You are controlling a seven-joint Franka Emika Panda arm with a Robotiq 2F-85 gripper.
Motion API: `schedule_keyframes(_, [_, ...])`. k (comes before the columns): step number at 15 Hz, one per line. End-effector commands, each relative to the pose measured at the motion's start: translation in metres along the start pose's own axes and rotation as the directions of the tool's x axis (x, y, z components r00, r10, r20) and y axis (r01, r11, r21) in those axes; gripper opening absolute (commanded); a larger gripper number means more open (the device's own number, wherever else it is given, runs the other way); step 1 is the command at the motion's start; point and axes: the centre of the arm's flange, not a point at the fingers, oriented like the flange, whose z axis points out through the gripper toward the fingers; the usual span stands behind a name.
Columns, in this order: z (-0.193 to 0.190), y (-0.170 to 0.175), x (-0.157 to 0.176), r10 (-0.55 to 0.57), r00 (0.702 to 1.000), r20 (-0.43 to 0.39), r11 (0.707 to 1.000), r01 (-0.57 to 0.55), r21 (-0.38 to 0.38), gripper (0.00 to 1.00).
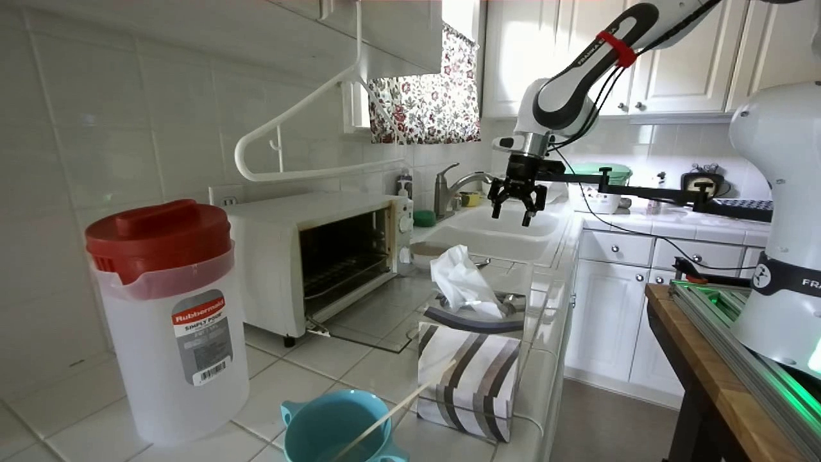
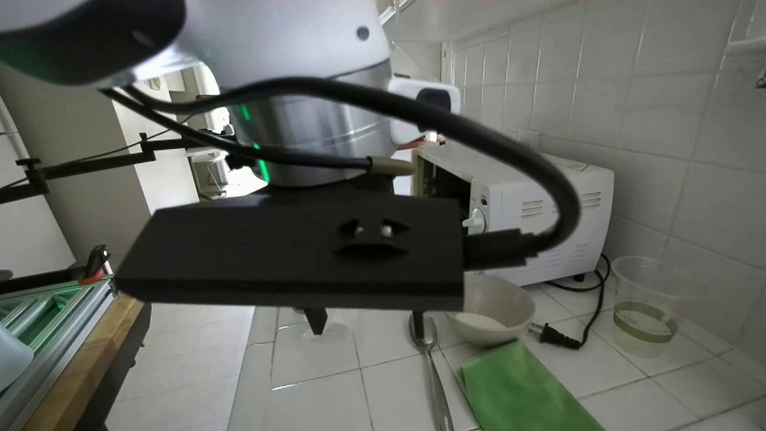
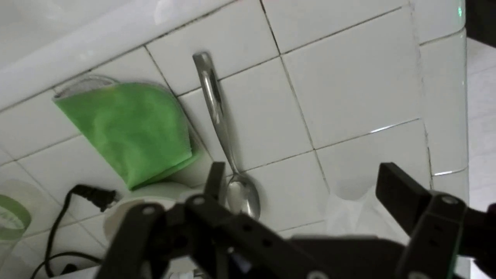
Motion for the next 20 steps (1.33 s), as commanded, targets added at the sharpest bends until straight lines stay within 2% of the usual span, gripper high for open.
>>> schedule_keyframes(1, [0.035,0.019,-0.002,-0.082,0.996,0.033,0.996,0.083,-0.023,1.0])
schedule_keyframes(3, [0.041,0.018,-0.002,-0.067,0.996,0.056,0.996,0.07,-0.055,1.0])
schedule_keyframes(4, [0.02,0.0,0.0,-0.078,0.995,0.065,0.996,0.08,-0.026,1.0])
schedule_keyframes(8, [0.019,-0.004,0.0,-0.109,0.992,0.058,0.993,0.111,-0.034,1.0])
schedule_keyframes(14, [0.027,0.009,-0.006,-0.223,0.968,0.119,0.973,0.229,-0.04,1.0])
schedule_keyframes(20, [0.046,0.017,-0.014,-0.272,0.958,0.086,0.956,0.279,-0.089,1.0])
